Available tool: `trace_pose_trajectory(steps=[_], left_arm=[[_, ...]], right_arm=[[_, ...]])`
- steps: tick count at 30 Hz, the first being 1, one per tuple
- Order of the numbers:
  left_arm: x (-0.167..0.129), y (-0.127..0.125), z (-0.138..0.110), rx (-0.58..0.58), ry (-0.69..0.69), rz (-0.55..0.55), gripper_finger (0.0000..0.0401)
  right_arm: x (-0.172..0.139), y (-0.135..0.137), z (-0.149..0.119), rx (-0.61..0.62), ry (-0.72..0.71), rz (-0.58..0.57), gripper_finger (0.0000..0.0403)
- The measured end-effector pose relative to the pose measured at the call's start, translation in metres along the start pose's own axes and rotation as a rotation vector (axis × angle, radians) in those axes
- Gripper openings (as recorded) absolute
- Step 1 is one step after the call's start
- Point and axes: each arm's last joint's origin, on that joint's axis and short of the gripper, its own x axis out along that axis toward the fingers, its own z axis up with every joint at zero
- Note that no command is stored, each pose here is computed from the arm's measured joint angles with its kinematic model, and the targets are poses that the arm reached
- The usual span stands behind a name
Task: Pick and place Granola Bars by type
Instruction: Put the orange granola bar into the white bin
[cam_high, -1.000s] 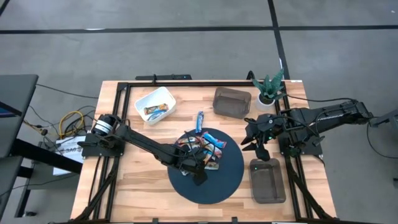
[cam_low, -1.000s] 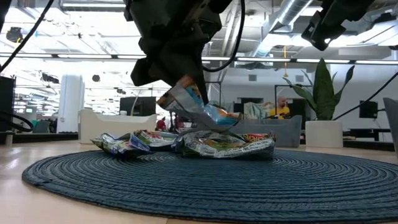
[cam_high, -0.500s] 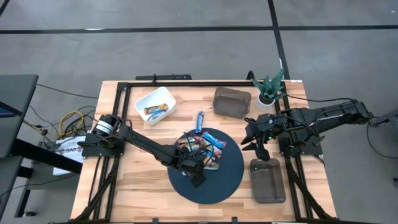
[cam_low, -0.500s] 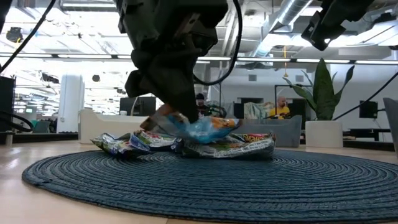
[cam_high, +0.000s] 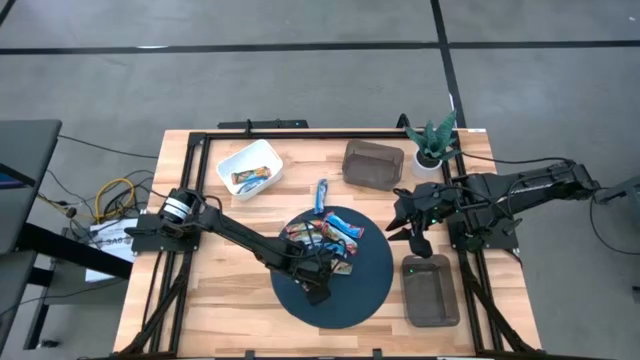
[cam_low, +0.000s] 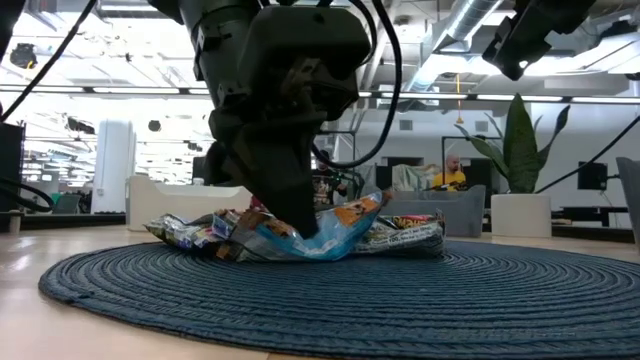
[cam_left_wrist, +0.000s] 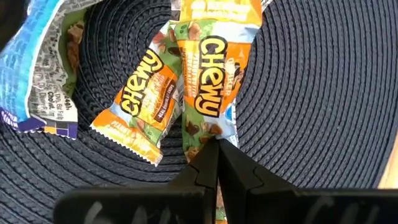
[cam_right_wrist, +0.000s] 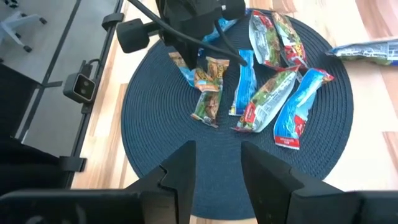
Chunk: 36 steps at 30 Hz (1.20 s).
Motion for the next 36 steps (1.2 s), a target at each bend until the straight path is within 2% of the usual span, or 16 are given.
trace_pose_trajectory(steps=[8,19,23,36], left_arm=[[-0.0002,-0.0033,0.0005,0.010,0.001,-0.039,0.0009],[-0.0003,-0.0052,0.0023,-0.029,-0.020,-0.053,0.0120],[-0.0003,-0.0052,0.0024,-0.030,-0.023,-0.051,0.0149],[0.0021,-0.0038,0.0015,-0.049,-0.024,-0.029,0.0160]], right_arm=[[0.0000,0.0002,0.0012,0.006,-0.012,0.000,0.0119],[0.0000,0.0002,0.0013,0.009,-0.013,0.000,0.0119],[0.0000,0.0002,0.0012,0.009,-0.013,0.000,0.0119],[-0.0001,-0.0001,0.0013,0.007,-0.016,-0.009,0.0119]])
